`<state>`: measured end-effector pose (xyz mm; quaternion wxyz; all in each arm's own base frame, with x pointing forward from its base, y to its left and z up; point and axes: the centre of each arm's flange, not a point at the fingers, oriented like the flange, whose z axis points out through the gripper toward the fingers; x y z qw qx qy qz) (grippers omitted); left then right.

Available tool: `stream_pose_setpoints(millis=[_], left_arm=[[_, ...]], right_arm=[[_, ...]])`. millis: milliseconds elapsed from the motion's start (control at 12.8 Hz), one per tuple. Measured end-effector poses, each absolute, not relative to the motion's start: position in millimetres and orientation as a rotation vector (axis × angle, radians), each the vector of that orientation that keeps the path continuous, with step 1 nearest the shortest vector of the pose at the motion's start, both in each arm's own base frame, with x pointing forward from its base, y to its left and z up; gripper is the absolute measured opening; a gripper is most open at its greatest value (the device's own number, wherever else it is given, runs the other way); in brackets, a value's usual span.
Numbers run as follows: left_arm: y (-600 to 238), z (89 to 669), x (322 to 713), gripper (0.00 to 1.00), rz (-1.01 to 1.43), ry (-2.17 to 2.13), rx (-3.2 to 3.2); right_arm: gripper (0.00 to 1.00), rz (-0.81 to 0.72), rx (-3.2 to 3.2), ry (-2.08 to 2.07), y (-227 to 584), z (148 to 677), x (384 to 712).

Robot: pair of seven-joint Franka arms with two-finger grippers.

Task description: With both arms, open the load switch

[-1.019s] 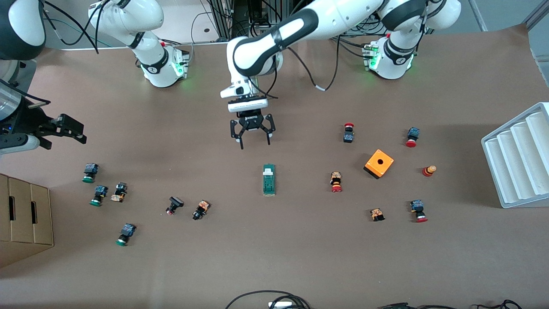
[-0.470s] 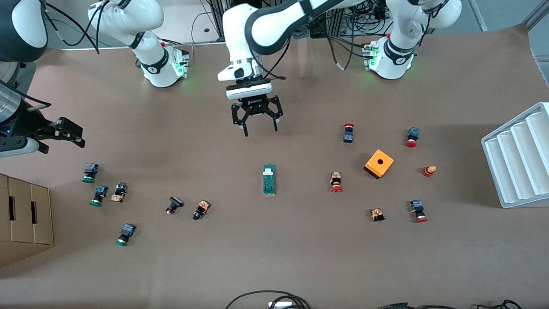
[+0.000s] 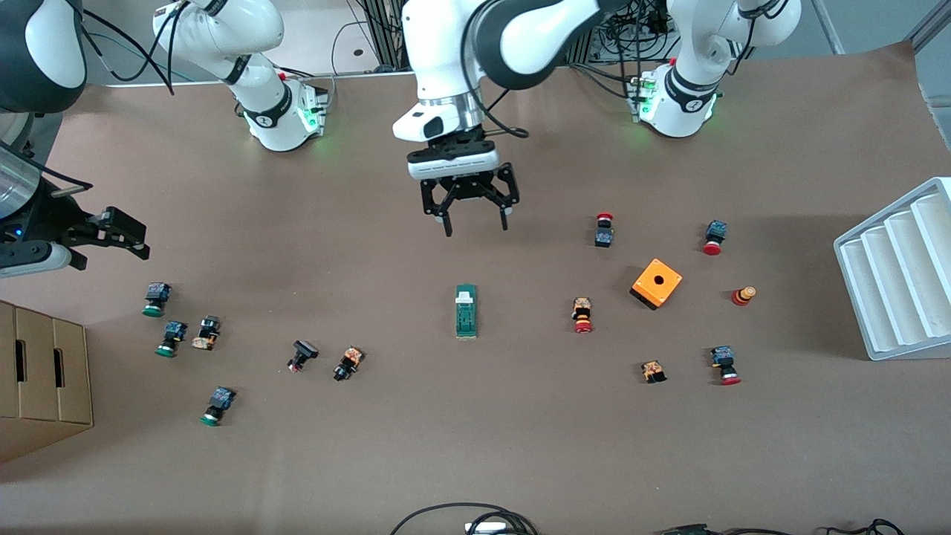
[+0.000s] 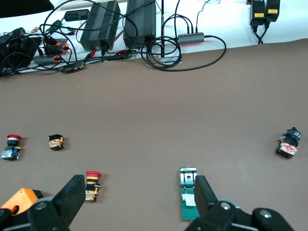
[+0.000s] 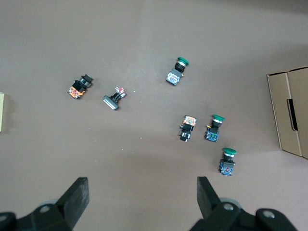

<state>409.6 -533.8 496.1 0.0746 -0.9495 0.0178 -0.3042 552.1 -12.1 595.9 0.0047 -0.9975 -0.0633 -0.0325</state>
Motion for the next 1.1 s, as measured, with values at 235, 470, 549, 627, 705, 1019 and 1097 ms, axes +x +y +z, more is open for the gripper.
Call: stream_pose_setpoints(millis=[235,470,549,627,705,1019,1097], left_arm=[[-510.1,521.1,427.2,1.00,-0.834,0.116,-2.875],[-475.4,552.1,448.3,1.00,-0.762,0.170,-2.906],[-460.6,563.1,456.8,1.00,-0.739,0.183,-2.919],[-445.9,573.2,465.6,1.00,-0.721,0.187,-2.932],[-433.2,582.3,473.7,1.00,-0.709,0.179,-2.948],[-376.1,611.4,514.4,1.00,-0.656,0.074,-3.032],[-356.2,616.3,526.7,1.00,-0.633,0.060,-3.052]], right_arm=[[1.00,-0.104,-3.124,-0.200,-11.6,596.2,552.3],[1.00,-0.118,-3.124,-0.201,-11.0,597.2,553.2],[1.00,-0.119,-3.124,-0.202,-11.0,597.2,553.3],[1.00,-0.120,-3.124,-0.202,-10.9,597.2,553.4],[1.00,-0.121,-3.124,-0.202,-10.7,597.2,553.5],[1.00,-0.123,-3.124,-0.203,-10.6,597.2,553.8],[1.00,-0.124,-3.124,-0.203,-10.5,597.3,553.8]])
